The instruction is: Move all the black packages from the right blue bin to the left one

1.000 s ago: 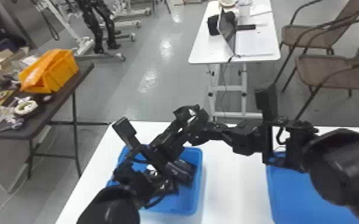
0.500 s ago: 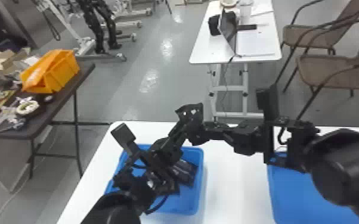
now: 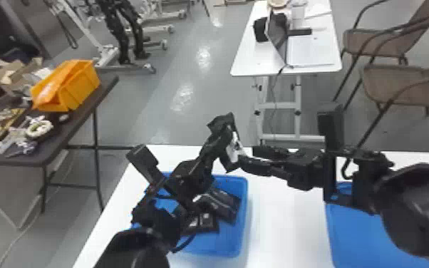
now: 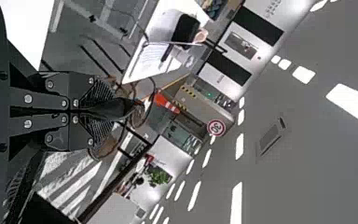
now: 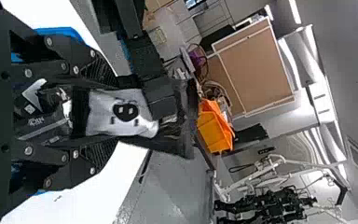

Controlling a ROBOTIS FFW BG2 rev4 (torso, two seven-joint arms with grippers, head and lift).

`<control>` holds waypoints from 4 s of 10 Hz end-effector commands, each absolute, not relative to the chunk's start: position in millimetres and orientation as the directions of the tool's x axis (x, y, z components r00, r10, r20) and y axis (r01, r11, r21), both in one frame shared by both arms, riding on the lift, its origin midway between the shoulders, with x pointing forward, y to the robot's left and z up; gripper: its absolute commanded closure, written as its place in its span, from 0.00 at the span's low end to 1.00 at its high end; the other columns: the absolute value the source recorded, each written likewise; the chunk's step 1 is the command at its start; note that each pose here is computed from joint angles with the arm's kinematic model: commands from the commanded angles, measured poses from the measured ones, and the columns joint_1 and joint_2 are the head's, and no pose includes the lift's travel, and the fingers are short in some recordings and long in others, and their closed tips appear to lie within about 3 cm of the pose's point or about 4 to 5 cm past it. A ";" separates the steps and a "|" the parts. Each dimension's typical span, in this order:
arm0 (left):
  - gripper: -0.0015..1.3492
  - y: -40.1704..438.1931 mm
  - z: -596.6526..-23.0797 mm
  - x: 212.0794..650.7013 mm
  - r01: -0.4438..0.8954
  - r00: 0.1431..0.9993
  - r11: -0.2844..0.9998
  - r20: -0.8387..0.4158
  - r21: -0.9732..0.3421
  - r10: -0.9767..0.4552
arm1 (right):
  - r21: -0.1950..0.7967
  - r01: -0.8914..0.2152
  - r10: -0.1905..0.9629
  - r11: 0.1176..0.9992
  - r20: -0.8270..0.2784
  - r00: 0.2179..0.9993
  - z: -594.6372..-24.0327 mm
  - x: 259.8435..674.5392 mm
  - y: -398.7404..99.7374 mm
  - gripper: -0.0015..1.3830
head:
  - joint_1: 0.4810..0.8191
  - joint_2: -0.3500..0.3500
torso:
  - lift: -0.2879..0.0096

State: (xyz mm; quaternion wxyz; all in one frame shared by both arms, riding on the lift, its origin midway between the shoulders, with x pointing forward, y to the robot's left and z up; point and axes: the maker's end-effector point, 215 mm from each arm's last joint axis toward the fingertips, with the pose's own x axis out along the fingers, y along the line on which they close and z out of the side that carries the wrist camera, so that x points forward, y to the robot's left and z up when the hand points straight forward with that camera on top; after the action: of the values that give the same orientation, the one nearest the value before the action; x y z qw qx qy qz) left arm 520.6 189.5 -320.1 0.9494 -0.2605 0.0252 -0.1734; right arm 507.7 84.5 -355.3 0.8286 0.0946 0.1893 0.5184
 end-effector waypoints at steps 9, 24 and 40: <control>0.91 326.1 -394.7 438.4 0.021 0.990 0.990 -0.141 0.141 -0.001 | 0.303 -0.379 0.444 0.875 -0.185 0.877 -372.3 522.7 -158.6 0.15 | 0.63 0.84 | 0.83; 0.17 287.5 -351.8 392.7 0.029 0.999 0.999 0.025 0.015 -0.029 | 0.093 -0.257 0.270 0.962 -0.187 0.945 -397.6 428.9 -207.7 0.15 | 0.63 0.68 | 0.83; 0.17 261.2 -381.0 351.4 0.077 0.996 0.997 -0.044 0.030 -0.076 | -0.001 -0.248 0.234 0.969 -0.321 0.918 -445.5 349.3 -212.5 0.15 | 0.63 0.61 | 0.83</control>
State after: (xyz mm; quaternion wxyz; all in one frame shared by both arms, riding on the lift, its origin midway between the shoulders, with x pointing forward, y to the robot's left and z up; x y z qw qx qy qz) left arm 351.4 261.2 -380.3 0.9988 0.0187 0.0212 -0.0406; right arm 348.6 -213.0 -445.3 0.9790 -0.0206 0.1612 0.1230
